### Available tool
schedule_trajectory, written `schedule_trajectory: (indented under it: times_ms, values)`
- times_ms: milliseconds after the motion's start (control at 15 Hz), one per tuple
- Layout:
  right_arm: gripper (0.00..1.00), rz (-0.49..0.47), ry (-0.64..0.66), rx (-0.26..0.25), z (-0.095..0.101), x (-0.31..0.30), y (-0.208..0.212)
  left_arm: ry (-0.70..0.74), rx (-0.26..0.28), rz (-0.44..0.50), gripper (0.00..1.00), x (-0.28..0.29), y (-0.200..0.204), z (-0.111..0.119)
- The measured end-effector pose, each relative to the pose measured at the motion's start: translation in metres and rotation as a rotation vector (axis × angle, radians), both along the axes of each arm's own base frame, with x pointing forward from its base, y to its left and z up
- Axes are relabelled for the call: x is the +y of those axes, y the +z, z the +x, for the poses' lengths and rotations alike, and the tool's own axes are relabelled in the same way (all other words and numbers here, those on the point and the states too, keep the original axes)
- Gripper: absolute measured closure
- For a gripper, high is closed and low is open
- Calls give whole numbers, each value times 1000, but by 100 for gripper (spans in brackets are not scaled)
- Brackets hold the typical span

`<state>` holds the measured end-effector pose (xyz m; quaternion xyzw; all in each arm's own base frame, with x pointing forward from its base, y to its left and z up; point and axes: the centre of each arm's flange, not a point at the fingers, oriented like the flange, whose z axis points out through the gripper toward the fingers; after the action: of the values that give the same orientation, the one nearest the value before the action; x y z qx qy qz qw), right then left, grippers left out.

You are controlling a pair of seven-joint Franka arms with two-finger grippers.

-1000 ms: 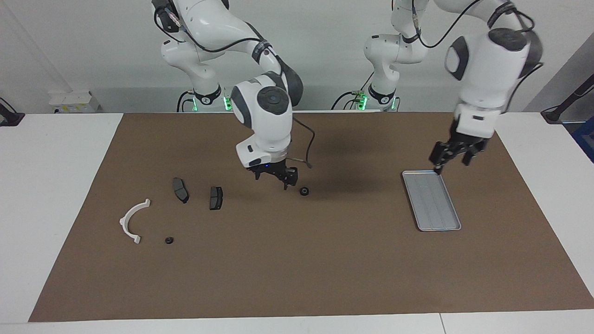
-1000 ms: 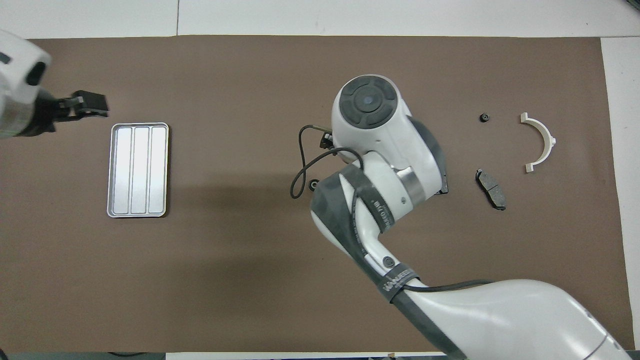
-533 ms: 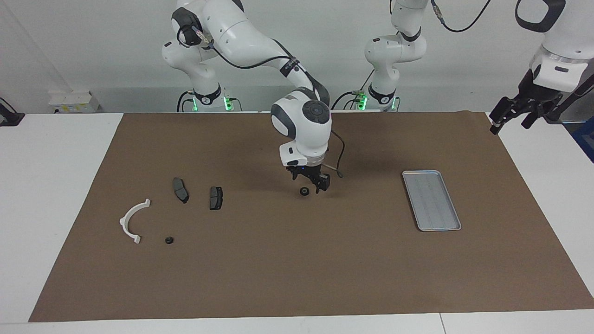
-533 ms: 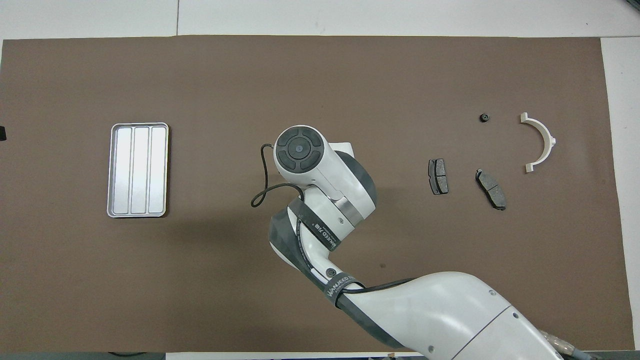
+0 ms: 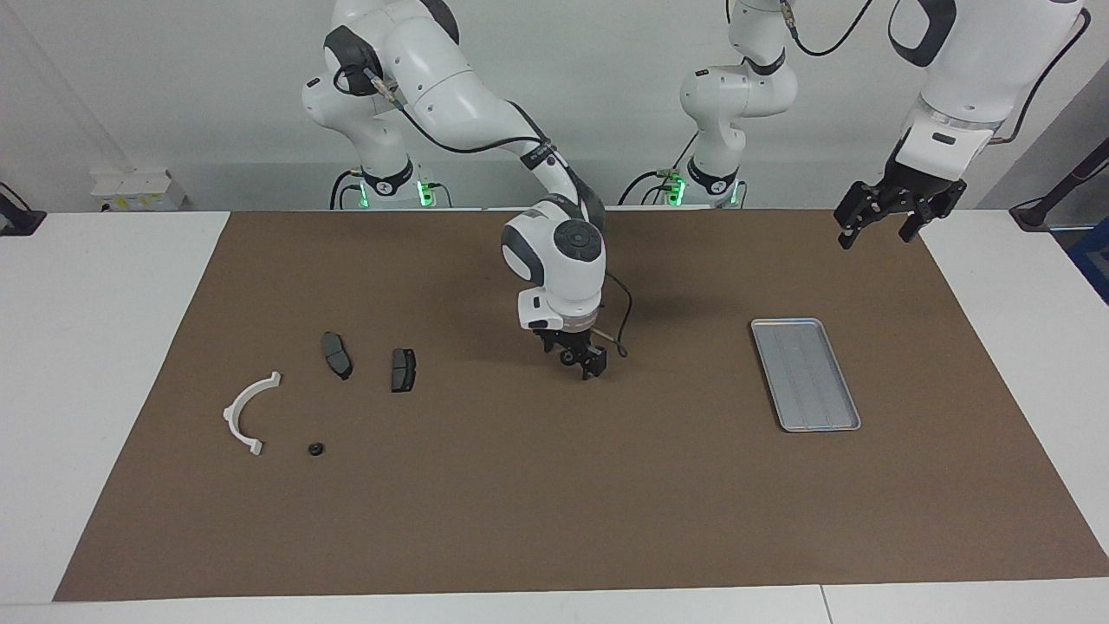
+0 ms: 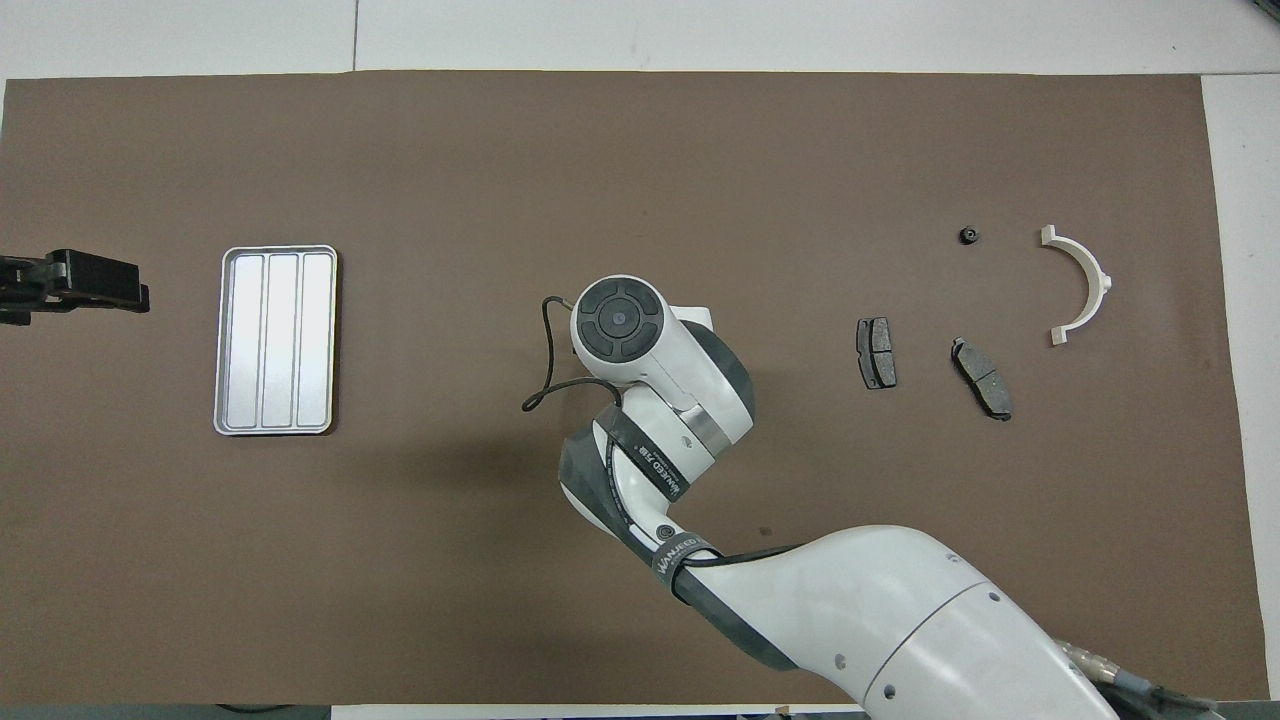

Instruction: Place bearing gear from tray to pile

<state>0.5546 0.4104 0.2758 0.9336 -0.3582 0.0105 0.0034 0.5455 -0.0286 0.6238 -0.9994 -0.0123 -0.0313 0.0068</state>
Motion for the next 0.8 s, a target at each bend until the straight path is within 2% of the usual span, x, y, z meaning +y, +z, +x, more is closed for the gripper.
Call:
schedule_trajectory:
  times_ms: [333, 533, 733, 800]
  values:
    - [0, -4, 9, 25, -12, 11, 2, -16, 0, 0, 0, -9, 1, -1]
    - [31, 1, 10, 18, -13, 13, 8, -11, 6, 0, 0, -6, 2, -3]
    - [64, 5, 7, 13, -11, 12, 12, -12, 64, 3, 0, -6, -3, -9]
    - [68, 5, 6, 13, -11, 11, 12, -12, 83, 4, 0, -7, -4, -12]
